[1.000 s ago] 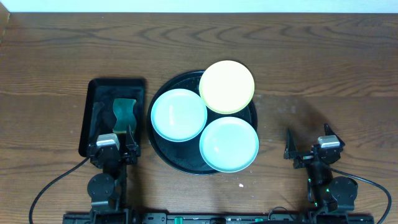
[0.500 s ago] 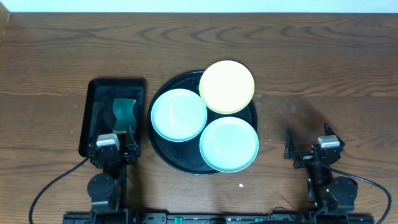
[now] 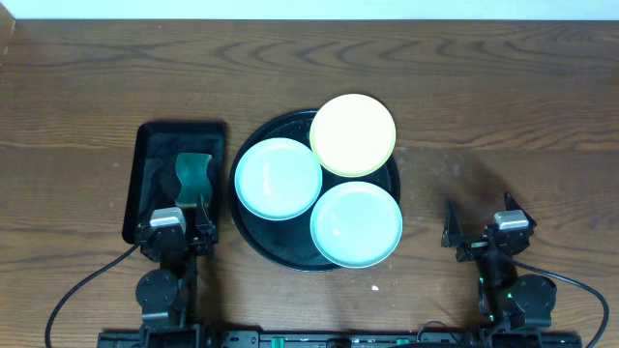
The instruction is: Clean dirty plates on tray and stack at the side
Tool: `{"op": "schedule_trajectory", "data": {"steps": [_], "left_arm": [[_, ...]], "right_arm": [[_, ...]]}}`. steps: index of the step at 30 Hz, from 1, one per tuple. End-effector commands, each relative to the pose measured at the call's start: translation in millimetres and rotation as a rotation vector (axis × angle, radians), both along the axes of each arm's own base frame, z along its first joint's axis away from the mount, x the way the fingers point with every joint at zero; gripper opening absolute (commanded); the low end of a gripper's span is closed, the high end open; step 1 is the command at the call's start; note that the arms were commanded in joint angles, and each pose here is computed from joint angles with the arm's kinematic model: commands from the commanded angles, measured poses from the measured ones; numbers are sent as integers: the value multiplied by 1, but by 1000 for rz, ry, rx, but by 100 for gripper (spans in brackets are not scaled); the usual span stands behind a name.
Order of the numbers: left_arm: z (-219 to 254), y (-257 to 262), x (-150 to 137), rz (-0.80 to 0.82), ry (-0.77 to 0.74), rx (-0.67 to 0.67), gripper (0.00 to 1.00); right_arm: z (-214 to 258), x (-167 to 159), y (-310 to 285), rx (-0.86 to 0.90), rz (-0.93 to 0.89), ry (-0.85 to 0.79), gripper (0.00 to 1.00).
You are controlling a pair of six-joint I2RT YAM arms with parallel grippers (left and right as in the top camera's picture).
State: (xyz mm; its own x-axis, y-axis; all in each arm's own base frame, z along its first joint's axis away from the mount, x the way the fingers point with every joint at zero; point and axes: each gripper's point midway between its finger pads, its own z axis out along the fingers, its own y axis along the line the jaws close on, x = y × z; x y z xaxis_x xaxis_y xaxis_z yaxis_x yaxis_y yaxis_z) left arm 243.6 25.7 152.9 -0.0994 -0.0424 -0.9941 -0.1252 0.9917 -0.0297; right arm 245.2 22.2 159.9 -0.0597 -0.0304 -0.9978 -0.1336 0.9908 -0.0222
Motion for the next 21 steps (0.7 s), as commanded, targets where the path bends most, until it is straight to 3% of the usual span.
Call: {"op": "schedule_trajectory", "data": {"steps": [1,21], "left_arm": [[-18,2,-1,10,62,11,77],[-18,2,-1,10,62,10,77]], "right_arm": [[-1,0,2,-7,9,-1,99],[5,1,-5,-32,-28,-25,99]]}}
